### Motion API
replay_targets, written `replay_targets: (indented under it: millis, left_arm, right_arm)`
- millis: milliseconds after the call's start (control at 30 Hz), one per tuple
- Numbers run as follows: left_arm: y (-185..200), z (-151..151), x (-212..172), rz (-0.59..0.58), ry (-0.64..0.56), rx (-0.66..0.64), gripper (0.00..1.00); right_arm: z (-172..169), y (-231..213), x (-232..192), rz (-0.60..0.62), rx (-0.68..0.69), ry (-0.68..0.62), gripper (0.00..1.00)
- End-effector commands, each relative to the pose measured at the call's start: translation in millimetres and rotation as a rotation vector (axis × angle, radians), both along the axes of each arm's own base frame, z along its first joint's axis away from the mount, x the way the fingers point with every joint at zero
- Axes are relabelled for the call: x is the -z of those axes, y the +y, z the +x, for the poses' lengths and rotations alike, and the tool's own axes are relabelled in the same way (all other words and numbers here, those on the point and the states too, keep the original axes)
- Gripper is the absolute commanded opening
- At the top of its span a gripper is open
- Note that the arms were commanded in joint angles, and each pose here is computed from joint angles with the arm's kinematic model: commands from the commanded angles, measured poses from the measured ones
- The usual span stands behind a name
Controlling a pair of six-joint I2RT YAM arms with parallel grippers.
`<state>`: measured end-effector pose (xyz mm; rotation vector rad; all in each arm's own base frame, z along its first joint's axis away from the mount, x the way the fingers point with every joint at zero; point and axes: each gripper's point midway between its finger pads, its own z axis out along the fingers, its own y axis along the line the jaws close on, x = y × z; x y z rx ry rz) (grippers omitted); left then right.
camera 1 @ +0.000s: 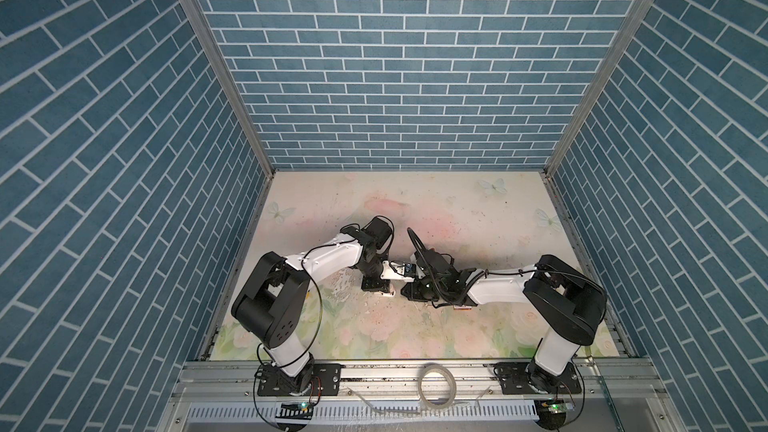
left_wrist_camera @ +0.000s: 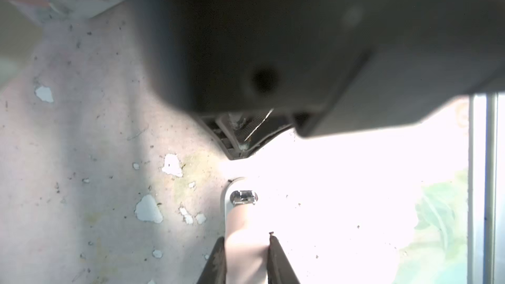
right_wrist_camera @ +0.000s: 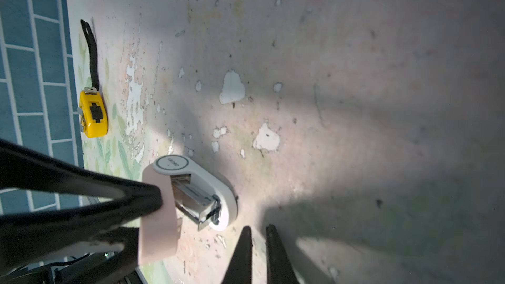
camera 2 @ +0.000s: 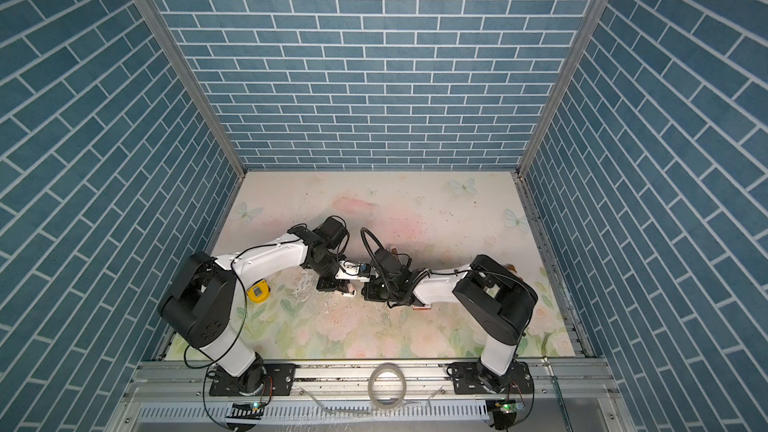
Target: Load the staples into the stapler
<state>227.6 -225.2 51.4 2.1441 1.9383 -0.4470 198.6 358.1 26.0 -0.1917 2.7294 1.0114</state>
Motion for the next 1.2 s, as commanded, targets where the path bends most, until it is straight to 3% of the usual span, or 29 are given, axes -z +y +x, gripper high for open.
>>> replay_targets:
  millis: [0,600,1167]
  left_arm:
    - [18.4,-9.1,17.2,0.111,0.055,-0.023,0.02]
    - [17.7,-2.0,17.3,0.143,0.026,-0.042,0.01]
    - [21.0,5.1,36.3,0.246,-0.001,-0.053,0.00]
  right_arm:
    - [9.2,-6.9,-25.8,0.012,0.024,-0.067,0.14]
    - [18.6,-30.3,-46.9,0.024,0.063,-0.117,0.13]
    - [15.9,-111.7,-96.0,-0.100,0.142,-0.249,0.14]
